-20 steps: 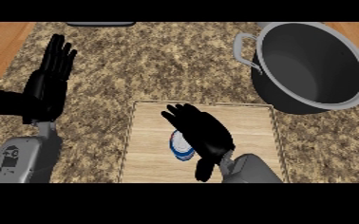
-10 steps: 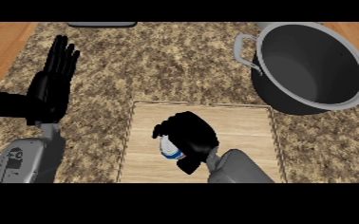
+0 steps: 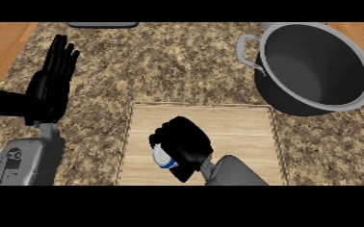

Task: Pick the can from the tray and place it in the pot

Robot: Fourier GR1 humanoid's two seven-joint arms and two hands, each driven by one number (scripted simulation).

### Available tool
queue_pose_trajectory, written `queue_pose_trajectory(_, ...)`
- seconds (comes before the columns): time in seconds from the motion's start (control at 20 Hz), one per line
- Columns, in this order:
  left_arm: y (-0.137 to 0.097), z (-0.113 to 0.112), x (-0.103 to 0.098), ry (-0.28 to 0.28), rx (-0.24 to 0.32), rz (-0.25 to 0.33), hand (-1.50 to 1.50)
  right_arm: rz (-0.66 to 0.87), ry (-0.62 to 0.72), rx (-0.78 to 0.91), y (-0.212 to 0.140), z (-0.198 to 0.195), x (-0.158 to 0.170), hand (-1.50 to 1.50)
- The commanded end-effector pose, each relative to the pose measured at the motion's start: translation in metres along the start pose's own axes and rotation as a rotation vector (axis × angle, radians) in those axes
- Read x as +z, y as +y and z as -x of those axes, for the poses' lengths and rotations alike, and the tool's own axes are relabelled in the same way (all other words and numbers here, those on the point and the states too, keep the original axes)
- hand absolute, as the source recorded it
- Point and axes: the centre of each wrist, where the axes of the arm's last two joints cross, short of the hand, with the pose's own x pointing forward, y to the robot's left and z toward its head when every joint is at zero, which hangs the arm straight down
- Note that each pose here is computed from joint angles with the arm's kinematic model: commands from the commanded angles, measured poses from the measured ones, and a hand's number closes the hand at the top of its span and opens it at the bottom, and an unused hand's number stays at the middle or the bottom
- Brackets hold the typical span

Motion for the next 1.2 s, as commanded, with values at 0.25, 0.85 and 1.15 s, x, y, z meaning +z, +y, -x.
queue_pose_trajectory(0.25,0.001,-0.009,-0.002,-0.034,-0.008,-0.01,0.0,0.283,0.763,-0.03,-0.057,0.108,0.005,1.5)
queue_pose_trajectory(0.85,-0.011,-0.018,-0.006,-0.07,-0.007,0.064,0.0,0.778,1.608,0.048,-0.181,0.184,0.031,1.5)
queue_pose_trajectory(1.15,-0.029,-0.015,-0.007,-0.064,0.014,0.121,0.0,1.044,1.878,0.251,-0.241,0.194,0.043,1.5)
